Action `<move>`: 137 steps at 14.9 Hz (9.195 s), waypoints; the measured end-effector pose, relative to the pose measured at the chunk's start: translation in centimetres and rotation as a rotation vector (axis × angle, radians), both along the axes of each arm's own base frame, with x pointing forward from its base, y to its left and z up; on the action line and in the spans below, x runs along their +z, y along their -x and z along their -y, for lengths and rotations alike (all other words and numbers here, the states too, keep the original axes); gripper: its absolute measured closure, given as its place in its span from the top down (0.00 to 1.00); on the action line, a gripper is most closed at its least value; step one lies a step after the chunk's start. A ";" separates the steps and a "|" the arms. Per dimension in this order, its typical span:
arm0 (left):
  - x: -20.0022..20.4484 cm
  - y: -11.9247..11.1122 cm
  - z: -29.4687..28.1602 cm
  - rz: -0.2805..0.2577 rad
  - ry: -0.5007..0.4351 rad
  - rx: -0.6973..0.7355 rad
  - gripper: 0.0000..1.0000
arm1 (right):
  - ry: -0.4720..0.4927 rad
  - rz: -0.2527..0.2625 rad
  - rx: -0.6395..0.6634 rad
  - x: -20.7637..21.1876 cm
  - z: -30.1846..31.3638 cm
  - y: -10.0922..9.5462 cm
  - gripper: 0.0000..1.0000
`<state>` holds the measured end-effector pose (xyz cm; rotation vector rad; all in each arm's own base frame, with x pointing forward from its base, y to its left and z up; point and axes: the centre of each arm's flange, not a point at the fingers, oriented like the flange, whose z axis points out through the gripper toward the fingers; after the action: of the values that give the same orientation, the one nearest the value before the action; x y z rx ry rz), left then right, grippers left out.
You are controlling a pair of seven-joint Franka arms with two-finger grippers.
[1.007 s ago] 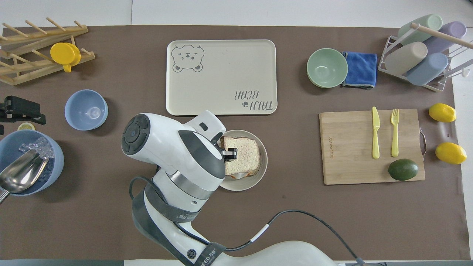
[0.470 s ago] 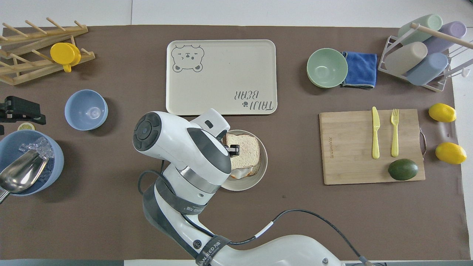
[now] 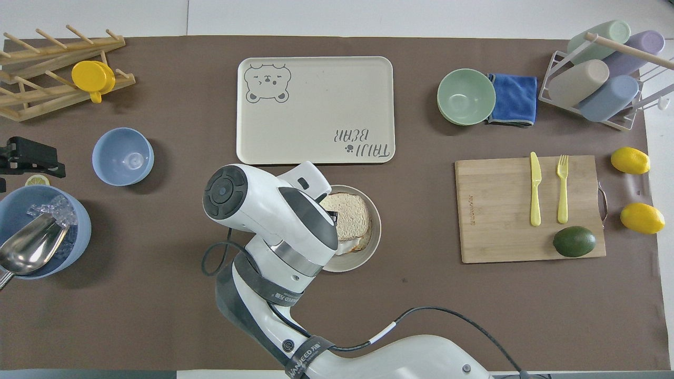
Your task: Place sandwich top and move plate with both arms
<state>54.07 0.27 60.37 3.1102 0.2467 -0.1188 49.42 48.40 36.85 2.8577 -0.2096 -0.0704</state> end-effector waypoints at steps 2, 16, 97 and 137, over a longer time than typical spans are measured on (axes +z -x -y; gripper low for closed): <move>0.0 0.0 0.0 0.000 0.000 0.000 1.00 | -0.014 0.004 -0.011 0.0 0.0 0.1 0.09; 0.0 0.0 0.0 0.000 0.000 0.000 1.00 | -0.083 -0.006 -0.075 -2.0 1.8 -0.5 0.74; -22.1 -1.0 29.1 0.101 0.380 -0.122 0.04 | -0.346 -0.091 0.153 24.9 53.3 -3.1 1.00; -22.6 -13.1 23.3 0.072 0.295 0.020 1.00 | -0.346 -0.092 0.153 24.9 53.3 -3.1 1.00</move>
<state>67.20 -23.05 37.82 2.8115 0.2340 -0.0385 52.56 -4.89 61.75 3.1934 0.0463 -0.2281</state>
